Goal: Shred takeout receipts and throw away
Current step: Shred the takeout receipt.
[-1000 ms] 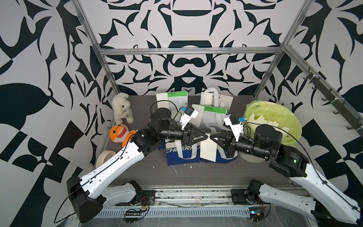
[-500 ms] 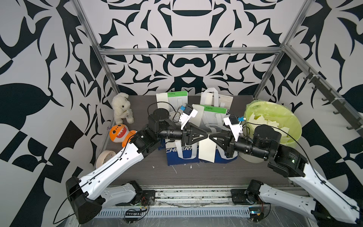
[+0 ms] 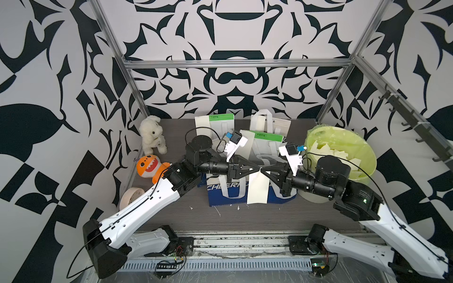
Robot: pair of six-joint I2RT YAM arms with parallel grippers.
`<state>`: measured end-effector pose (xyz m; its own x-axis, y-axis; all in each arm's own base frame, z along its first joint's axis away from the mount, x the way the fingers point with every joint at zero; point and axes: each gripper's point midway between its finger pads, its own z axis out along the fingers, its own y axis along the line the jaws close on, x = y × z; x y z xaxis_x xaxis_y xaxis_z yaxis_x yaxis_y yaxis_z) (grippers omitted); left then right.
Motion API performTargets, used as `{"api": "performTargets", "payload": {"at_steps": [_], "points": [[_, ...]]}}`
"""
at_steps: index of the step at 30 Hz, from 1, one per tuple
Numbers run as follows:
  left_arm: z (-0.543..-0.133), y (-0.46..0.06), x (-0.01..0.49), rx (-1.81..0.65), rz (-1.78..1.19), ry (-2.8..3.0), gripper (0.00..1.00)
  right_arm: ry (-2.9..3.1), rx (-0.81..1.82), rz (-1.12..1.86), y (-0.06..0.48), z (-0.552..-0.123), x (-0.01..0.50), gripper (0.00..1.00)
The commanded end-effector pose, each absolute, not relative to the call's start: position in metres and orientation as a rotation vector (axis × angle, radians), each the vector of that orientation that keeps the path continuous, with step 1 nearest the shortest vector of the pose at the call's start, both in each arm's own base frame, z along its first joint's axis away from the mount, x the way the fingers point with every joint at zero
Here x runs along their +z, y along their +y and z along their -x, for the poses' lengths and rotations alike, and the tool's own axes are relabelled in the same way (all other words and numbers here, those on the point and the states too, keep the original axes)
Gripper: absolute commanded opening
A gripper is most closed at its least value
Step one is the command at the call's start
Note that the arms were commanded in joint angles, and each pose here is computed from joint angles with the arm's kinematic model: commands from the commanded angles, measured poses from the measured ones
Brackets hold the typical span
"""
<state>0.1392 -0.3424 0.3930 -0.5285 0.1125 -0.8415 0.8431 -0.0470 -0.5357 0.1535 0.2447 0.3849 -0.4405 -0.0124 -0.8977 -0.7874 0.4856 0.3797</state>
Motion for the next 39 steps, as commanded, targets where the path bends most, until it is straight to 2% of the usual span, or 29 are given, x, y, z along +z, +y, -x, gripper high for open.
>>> {"api": "performTargets", "payload": {"at_steps": [1, 4, 6, 10, 16, 19, 23, 29, 39], "points": [[-0.139, -0.345, 0.389, -1.629, -1.023, 1.659, 0.00, 1.748, 1.096, 0.660, 0.247, -0.152, 0.401, 0.00], [-0.139, -0.346, 0.387, -1.627, -1.026, 1.660, 0.00, 1.755, 1.094, 0.657, 0.248, -0.154, 0.400, 0.00], [-0.139, -0.347, 0.386, -1.621, -1.026, 1.663, 0.00, 1.749, 1.091, 0.652, 0.247, -0.154, 0.401, 0.07], [-0.139, -0.346, 0.384, -1.611, -1.020, 1.670, 0.00, 1.734, 1.093, 0.654, 0.246, -0.153, 0.403, 0.11], [-0.141, -0.347, 0.383, -1.606, -1.015, 1.676, 0.00, 1.726, 1.099, 0.659, 0.246, -0.151, 0.405, 0.09], [-0.142, -0.348, 0.382, -1.603, -1.009, 1.685, 0.00, 1.731, 1.108, 0.665, 0.248, -0.151, 0.404, 0.00], [-0.143, -0.347, 0.380, -1.576, -1.003, 1.679, 0.00, 1.758, 1.098, 0.624, 0.248, -0.157, 0.402, 0.00], [-0.129, -0.348, 0.385, -1.496, -1.049, 1.547, 0.00, 1.961, 0.962, 0.443, 0.243, -0.189, 0.379, 0.00], [-0.118, -0.342, 0.387, -1.497, -1.066, 1.514, 0.00, 2.068, 0.890, 0.296, 0.230, -0.215, 0.359, 0.00]]}}
